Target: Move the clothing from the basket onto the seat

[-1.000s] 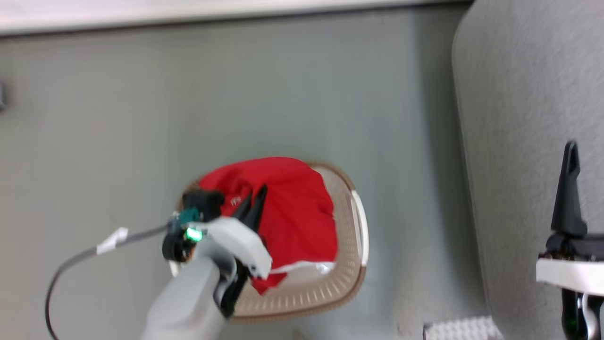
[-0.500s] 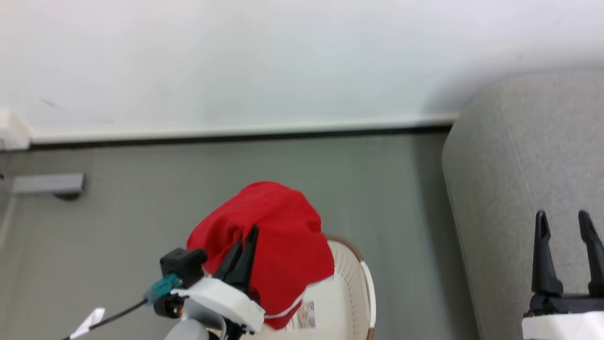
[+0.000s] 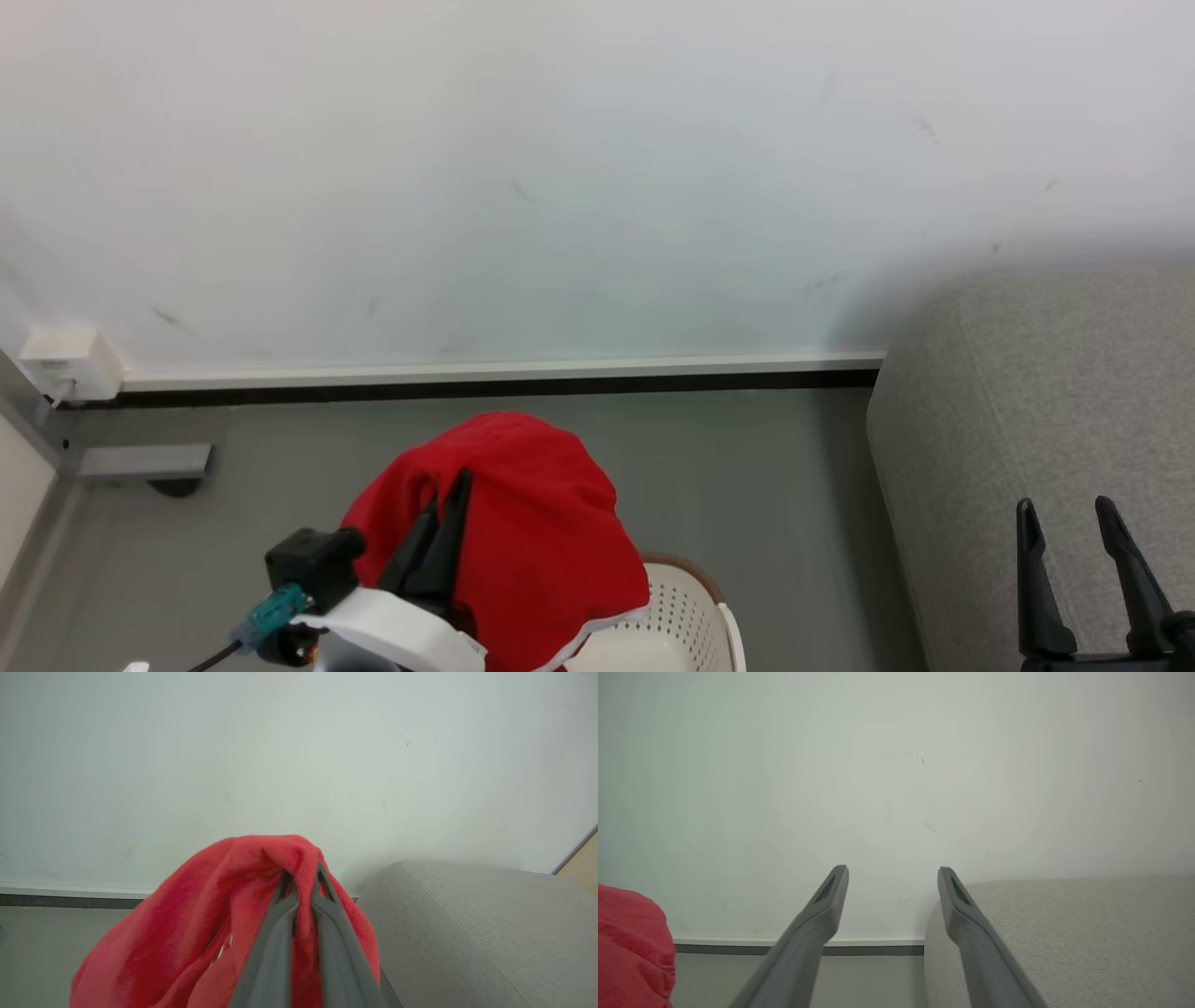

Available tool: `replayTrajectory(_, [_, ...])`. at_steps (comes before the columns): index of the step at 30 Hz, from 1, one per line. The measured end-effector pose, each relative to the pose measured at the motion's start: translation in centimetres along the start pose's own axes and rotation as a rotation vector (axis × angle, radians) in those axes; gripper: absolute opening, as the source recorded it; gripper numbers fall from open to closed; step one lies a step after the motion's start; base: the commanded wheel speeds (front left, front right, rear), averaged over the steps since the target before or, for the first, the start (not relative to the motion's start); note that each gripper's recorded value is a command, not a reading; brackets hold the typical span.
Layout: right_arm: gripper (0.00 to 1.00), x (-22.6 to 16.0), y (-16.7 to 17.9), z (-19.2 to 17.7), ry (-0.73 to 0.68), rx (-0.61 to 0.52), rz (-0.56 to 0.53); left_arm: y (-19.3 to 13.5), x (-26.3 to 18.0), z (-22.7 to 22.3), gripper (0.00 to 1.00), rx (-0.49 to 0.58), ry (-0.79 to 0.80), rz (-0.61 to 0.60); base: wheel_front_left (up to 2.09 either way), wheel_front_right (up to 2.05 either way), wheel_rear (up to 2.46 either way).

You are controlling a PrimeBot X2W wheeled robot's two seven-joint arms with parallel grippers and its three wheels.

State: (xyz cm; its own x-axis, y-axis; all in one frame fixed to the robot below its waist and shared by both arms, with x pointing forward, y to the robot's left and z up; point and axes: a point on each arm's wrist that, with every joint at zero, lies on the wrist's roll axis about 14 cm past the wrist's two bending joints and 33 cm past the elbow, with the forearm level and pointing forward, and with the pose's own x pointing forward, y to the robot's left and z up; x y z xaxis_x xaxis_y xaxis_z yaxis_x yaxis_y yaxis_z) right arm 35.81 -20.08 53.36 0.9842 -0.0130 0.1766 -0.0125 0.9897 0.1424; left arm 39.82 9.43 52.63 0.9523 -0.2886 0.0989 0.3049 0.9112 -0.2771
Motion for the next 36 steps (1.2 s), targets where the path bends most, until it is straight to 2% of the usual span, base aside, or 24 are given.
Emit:
replayTrajectory(10, [1.0, -1.3, 0.3, 0.0, 0.004, 0.01, 0.005, -0.3, -0.7, 1.3, 0.0, 0.028, -0.019, -0.005, 0.0, 0.0, 0.0])
replayTrajectory(24, [1.0, -1.2, 1.1, -0.4, 0.016, 0.02, 0.028, -0.5, -0.7, 1.2, 0.0, 0.043, 0.002, -0.016, 0.0, 0.0, 0.0])
replayTrajectory(30, [1.0, -0.7, 5.1, 0.1, -0.001, 0.033, 0.147, -1.7, 0.1, 3.0, 0.0, 0.066, -0.04, -0.063, 0.0, 0.0, 0.0])
replayTrajectory(36, [1.0, -0.9, 11.6, 0.0, 0.009, 0.032, 0.388, -4.1, 1.0, 4.1, 0.0, 0.085, -0.056, -0.152, 0.0, 0.0, 0.0])
